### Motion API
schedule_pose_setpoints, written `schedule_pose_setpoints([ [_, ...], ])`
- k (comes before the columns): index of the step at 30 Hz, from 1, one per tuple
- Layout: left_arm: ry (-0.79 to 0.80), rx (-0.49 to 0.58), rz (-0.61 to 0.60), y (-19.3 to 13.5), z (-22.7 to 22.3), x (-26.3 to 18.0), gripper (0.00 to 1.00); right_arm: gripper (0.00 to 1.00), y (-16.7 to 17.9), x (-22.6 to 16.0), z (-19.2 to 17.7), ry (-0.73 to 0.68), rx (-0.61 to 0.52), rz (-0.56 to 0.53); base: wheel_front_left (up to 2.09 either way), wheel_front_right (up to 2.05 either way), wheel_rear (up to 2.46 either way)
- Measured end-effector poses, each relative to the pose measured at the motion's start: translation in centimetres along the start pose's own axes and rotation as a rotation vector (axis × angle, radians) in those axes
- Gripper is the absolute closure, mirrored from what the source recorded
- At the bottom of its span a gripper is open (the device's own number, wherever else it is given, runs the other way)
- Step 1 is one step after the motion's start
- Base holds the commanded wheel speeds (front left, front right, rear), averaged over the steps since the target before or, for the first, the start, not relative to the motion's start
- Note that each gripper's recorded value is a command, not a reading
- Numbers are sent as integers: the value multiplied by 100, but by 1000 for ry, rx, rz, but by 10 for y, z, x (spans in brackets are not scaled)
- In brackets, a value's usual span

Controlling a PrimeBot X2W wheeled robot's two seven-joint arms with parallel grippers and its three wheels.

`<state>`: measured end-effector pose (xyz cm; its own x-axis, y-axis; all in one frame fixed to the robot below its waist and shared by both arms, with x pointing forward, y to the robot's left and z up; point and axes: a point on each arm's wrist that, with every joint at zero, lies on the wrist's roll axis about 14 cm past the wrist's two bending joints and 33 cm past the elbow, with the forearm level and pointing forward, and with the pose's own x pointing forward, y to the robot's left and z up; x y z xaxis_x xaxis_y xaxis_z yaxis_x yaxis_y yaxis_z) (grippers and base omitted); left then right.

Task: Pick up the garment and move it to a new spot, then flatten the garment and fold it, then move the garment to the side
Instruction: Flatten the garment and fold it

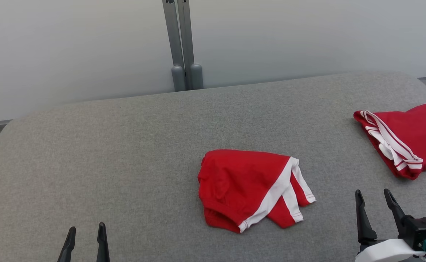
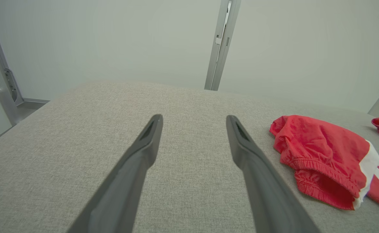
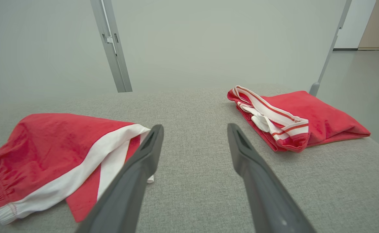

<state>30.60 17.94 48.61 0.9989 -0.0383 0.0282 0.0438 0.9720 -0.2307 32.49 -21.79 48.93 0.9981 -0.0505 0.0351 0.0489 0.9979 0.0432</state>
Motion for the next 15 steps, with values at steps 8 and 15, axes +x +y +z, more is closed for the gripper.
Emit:
schedule_pose_setpoints([
  [8, 14, -1, 3, 1, -4, 0, 0, 0, 2, 2, -1, 2, 2, 5, 0, 0, 0],
  [15, 28, -8, -29, -10, -9, 2, 0, 0, 2, 5, 0, -2, 16, 3, 0, 0, 0],
])
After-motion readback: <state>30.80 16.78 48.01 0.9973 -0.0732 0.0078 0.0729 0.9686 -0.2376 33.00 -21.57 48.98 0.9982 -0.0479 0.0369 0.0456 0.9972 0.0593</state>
